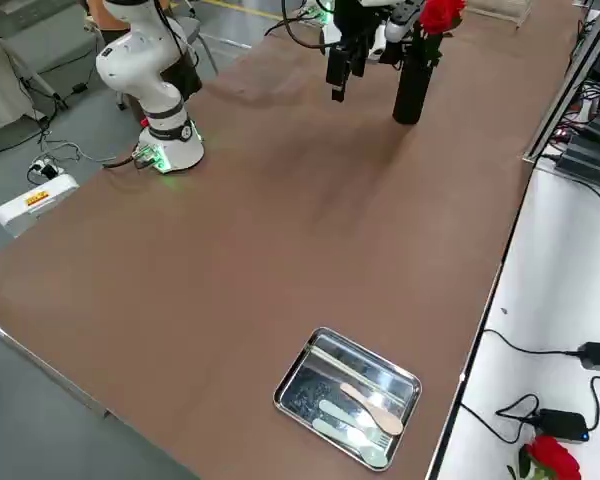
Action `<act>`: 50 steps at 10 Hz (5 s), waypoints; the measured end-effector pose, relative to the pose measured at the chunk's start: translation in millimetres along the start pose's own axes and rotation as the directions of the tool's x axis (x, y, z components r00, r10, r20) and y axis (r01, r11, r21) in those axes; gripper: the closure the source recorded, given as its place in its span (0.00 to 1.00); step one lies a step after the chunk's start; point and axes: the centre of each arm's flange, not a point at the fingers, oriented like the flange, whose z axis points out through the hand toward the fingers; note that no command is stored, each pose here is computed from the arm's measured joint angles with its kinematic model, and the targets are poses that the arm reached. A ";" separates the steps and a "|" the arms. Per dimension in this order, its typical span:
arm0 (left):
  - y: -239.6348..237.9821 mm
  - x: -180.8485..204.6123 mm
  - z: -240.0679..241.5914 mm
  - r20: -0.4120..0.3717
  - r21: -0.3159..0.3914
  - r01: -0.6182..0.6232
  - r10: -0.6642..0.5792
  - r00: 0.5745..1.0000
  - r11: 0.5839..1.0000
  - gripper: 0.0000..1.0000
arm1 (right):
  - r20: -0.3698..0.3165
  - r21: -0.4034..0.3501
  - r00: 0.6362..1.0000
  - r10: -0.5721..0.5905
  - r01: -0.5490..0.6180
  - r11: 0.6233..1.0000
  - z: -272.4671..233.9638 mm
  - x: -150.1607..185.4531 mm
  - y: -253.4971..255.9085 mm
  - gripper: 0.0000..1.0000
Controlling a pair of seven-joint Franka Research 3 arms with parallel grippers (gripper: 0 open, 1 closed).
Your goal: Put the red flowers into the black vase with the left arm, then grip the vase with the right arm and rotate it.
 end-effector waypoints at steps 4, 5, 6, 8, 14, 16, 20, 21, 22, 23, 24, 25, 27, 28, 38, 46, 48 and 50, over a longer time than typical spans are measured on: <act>-0.7 -5.9 -2.9 -0.002 -0.006 -0.009 0.009 1.000 1.000 0.18 | 0.000 0.000 1.000 0.000 0.000 1.000 0.0 0.0 0.0 0.00; -0.6 -6.3 -4.5 -0.002 -0.008 -0.009 0.009 1.000 1.000 0.18 | 0.000 0.000 1.000 0.000 0.000 1.000 0.0 0.0 -0.2 0.00; -0.5 -6.4 -5.0 -0.002 -0.009 -0.009 0.009 1.000 1.000 0.18 | 0.000 0.000 1.000 0.000 0.000 1.000 0.0 0.0 -0.2 0.00; -0.5 -5.4 -2.5 -0.011 -0.008 -0.009 0.009 1.000 1.000 0.17 | 0.001 0.000 1.000 0.000 0.000 1.000 0.0 0.0 -0.3 0.00; 3.8 0.8 -10.8 -0.018 -0.018 0.005 -0.005 1.000 1.000 0.17 | 0.001 0.000 1.000 -0.001 0.001 1.000 0.1 -0.1 -0.5 0.00; 4.8 2.2 -12.5 -0.018 -0.020 0.008 -0.009 1.000 1.000 0.17 | 0.001 0.000 1.000 -0.001 0.001 1.000 0.1 -0.1 -0.6 0.00; 8.9 12.1 -25.0 -0.016 -0.033 0.025 -0.026 1.000 0.999 0.17 | 0.002 0.000 1.000 -0.001 0.001 1.000 0.3 -0.1 -0.7 0.00; 9.7 14.8 -27.4 -0.015 -0.036 0.029 -0.030 0.999 0.999 0.17 | 0.002 0.000 1.000 -0.001 0.001 1.000 0.3 -0.1 -0.7 0.00; 10.7 18.2 -31.4 -0.014 -0.042 0.034 -0.034 0.999 0.999 0.17 | 0.002 0.000 1.000 -0.001 0.001 1.000 0.3 -0.1 -0.7 0.00; 11.7 21.2 -35.8 -0.014 -0.047 0.038 -0.038 0.999 0.998 0.17 | 0.002 0.000 1.000 -0.001 0.001 1.000 0.3 -0.1 -0.8 0.00; 12.1 21.1 -40.8 -0.011 -0.054 0.038 -0.039 0.999 0.998 0.17 | 0.002 0.000 1.000 -0.002 0.002 1.000 0.3 -0.1 -1.0 0.00; 12.3 19.6 -50.1 -0.009 -0.064 0.036 -0.037 0.999 0.997 0.17 | 0.002 0.000 1.000 -0.002 0.002 1.000 0.3 -0.1 -1.2 0.00; 11.4 17.1 -69.0 -0.013 -0.077 0.032 -0.033 0.999 0.997 0.17 | 0.002 0.000 1.000 -0.002 0.002 1.000 0.4 -0.1 -1.2 0.00; 10.7 16.9 -73.1 -0.017 -0.075 0.031 -0.033 0.999 0.997 0.17 | 0.005 0.000 1.000 -0.002 0.002 1.000 0.6 -0.3 -1.2 0.00; 3.2 13.8 -79.7 -0.027 -0.031 0.006 -0.007 1.000 1.000 0.00 | 0.010 0.001 1.000 -0.002 0.002 1.000 1.1 -0.9 -1.3 0.00; -4.6 13.7 -145.1 -0.010 -0.056 -0.063 0.063 0.998 0.996 0.00 | 0.021 0.002 1.000 -0.002 0.002 1.000 6.6 -0.7 -1.4 0.00; -10.3 45.0 -176.3 0.074 -0.023 -0.109 0.111 0.991 0.994 0.00 | 0.022 0.003 1.000 -0.004 0.004 1.000 10.5 0.8 -2.4 0.00; -10.9 103.0 -194.2 0.161 -0.014 -0.112 0.112 0.981 0.994 0.00 | 0.013 0.017 1.000 -0.009 0.008 1.000 15.4 5.1 -6.5 0.00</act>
